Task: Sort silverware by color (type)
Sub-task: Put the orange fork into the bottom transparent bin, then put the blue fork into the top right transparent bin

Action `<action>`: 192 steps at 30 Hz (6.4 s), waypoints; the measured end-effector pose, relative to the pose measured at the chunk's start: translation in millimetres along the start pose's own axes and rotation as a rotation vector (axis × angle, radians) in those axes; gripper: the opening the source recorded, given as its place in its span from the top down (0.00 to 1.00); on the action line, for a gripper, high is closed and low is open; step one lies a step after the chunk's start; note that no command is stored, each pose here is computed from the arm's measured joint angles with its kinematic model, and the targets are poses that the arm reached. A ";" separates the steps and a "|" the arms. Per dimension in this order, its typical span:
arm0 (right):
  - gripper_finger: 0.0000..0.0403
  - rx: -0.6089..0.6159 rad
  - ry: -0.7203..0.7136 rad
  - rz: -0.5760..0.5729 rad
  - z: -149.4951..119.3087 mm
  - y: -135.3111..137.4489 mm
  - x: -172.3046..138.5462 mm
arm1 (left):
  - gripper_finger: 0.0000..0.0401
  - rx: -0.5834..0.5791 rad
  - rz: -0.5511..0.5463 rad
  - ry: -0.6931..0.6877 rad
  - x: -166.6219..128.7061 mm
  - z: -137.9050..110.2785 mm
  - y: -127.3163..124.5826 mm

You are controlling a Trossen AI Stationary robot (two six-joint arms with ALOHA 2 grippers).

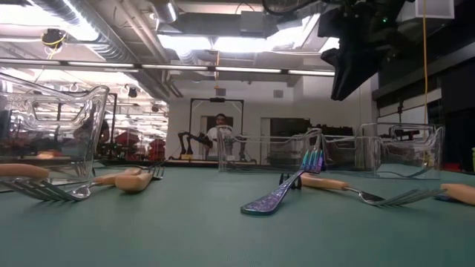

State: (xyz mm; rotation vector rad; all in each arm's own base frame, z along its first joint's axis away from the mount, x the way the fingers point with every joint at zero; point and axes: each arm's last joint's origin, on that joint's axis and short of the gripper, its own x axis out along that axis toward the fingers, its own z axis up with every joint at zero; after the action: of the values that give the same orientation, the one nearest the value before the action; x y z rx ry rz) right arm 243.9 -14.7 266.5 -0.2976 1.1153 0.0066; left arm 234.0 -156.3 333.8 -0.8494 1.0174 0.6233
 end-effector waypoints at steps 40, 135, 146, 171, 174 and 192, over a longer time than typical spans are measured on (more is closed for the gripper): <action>0.85 0.075 -0.035 0.086 2.1 2.2 0.0 | 1.00 0.136 0.560 0.163 110.3 -84.9 -5.4; 0.85 0.403 0.076 0.240 -26.1 132.4 -62.8 | 0.93 0.915 0.157 -0.191 114.1 131.1 -66.1; 0.85 0.439 0.134 0.195 -35.2 180.3 -57.0 | 0.93 0.906 0.162 -0.185 115.8 142.4 -61.5; 0.85 0.357 0.319 0.036 -37.1 231.6 6.7 | 0.93 0.909 0.162 -0.185 115.8 141.6 -61.9; 0.85 0.359 0.315 0.039 -36.3 233.9 9.8 | 0.93 0.909 0.163 -0.185 115.8 141.5 -61.8; 0.85 0.361 0.284 0.017 -35.5 233.4 10.5 | 0.93 0.909 0.163 -0.185 115.9 141.5 -61.8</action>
State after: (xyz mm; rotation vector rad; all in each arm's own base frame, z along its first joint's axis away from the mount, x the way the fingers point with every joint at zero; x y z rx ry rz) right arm 181.4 199.5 188.5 0.0371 1.3744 -0.2254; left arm 396.1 -63.2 285.4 0.0879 1.0581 0.3015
